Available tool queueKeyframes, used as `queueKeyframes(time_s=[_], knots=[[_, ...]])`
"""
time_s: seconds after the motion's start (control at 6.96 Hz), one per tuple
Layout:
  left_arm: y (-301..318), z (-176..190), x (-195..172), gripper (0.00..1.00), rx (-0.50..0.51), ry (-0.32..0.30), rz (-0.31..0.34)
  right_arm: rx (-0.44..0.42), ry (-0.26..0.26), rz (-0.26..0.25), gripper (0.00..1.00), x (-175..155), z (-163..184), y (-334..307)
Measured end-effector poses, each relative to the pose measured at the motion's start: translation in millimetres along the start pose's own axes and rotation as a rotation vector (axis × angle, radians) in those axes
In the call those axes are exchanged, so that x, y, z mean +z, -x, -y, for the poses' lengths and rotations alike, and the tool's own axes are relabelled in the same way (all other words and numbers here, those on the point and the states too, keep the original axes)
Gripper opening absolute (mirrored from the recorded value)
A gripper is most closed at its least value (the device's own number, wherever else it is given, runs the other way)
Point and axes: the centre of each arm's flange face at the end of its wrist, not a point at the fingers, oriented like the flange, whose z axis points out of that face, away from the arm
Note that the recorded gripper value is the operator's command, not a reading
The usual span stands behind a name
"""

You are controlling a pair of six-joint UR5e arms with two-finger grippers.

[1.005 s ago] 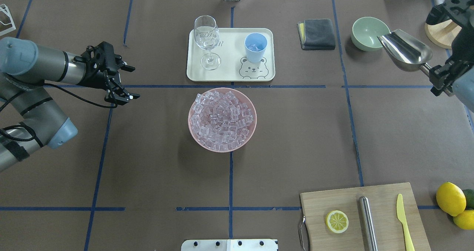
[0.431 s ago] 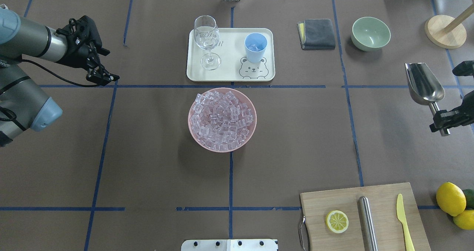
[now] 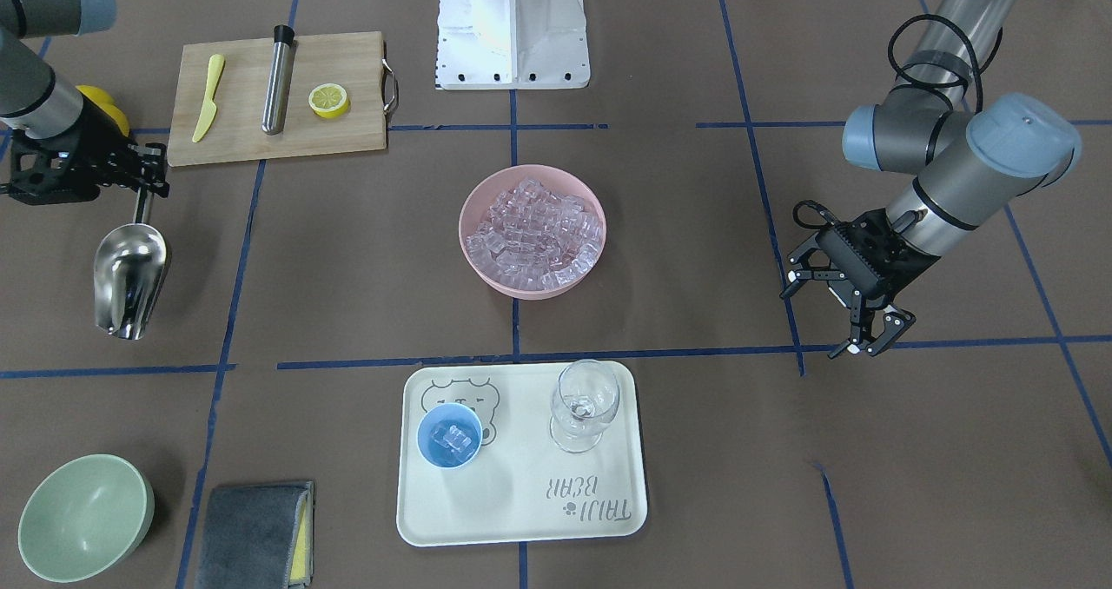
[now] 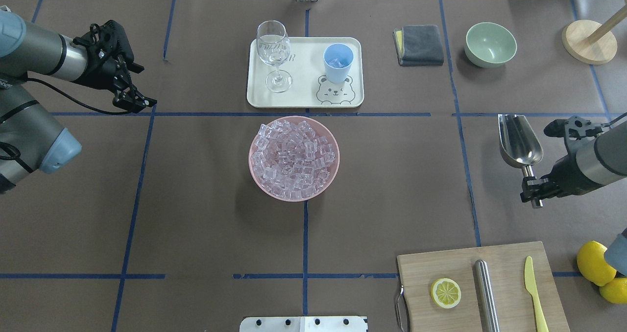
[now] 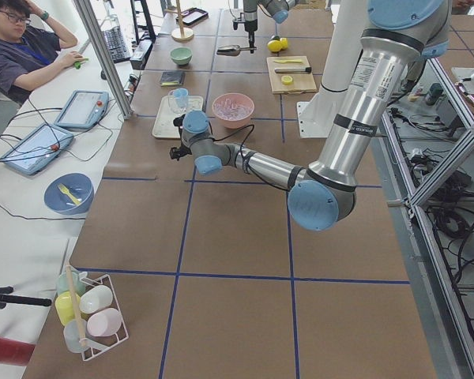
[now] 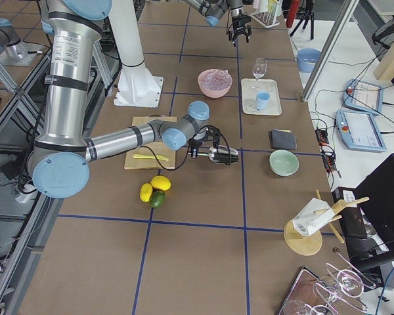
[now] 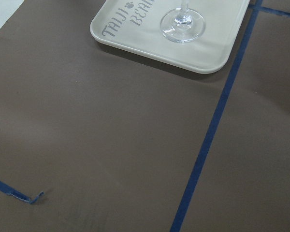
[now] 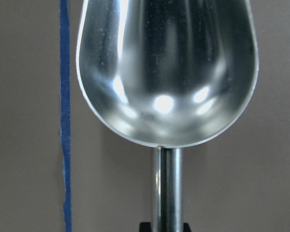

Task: Put ice in cup with scoop
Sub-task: 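Lower the scoop onto the table with the right gripper and release it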

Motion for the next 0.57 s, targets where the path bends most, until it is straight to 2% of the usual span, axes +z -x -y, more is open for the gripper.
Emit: queueKeyframes(time_s=[0.43,0.57], knots=[[-1,-1,0,1.0,0.0,0.0,-0.002,0.001,0.014,-0.019,0.0,36,-4,40],[-1,-1,1,1.0,0.001,0.0,-0.002,-0.001,0.014,-0.02,0.96,39,-4,43]])
